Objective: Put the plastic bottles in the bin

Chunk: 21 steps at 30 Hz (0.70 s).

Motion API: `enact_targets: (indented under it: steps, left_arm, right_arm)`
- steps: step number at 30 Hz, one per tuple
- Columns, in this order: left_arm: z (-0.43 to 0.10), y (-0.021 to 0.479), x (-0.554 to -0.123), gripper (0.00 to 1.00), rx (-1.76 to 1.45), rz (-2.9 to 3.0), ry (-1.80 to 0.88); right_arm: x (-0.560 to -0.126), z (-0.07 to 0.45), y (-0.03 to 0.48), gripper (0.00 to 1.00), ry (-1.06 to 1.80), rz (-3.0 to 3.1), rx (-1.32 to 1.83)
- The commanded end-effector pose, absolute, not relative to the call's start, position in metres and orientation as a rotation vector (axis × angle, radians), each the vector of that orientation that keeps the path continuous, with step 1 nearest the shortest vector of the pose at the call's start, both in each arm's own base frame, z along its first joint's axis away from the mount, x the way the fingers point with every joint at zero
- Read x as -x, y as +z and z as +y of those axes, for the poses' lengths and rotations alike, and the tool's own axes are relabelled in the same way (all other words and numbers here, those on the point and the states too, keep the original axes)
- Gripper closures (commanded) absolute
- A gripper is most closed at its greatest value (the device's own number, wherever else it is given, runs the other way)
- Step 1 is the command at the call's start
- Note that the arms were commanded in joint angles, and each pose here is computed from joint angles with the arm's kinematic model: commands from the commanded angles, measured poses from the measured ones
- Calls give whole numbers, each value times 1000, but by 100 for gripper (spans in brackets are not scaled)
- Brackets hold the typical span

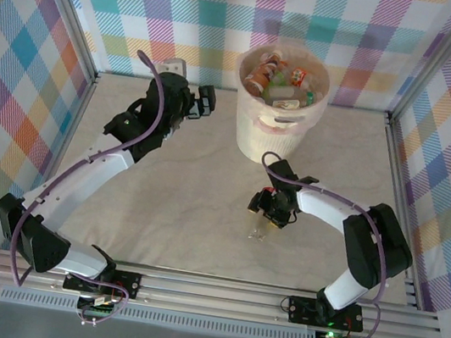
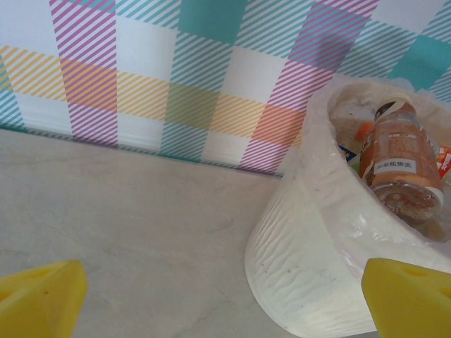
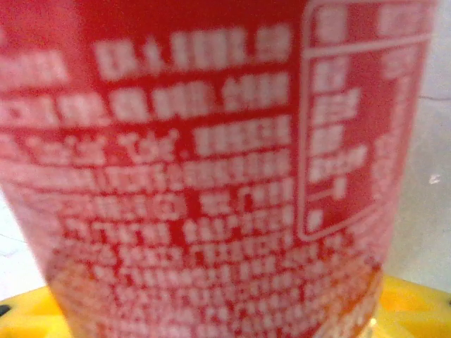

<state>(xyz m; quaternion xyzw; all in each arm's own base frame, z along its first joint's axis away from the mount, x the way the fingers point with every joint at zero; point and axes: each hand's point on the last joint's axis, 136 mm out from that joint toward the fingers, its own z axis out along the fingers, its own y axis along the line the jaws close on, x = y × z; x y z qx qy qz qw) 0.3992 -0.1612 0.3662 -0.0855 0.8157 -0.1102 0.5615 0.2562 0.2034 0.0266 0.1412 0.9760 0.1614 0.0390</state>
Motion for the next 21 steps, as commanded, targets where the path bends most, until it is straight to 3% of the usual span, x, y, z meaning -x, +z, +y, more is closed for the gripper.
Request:
enact_targets:
  steps: [1, 7, 11, 21]
  left_arm:
    - [-154, 373, -398, 0, 242, 1887, -269]
    - [-154, 367, -398, 0, 251, 1895, -276]
    - [-151, 364, -394, 0, 265, 1893, -281]
    - [-118, 345, -366, 0, 372, 1845, -231]
  right_arm:
    - [-261, 209, 33, 40, 509, 2976, -415]
    - [-257, 197, 43, 54, 444, 2966, -394]
    - [-253, 180, 62, 57, 372, 2923, -377]
    - [-254, 130, 172, 64, 231, 2694, -308]
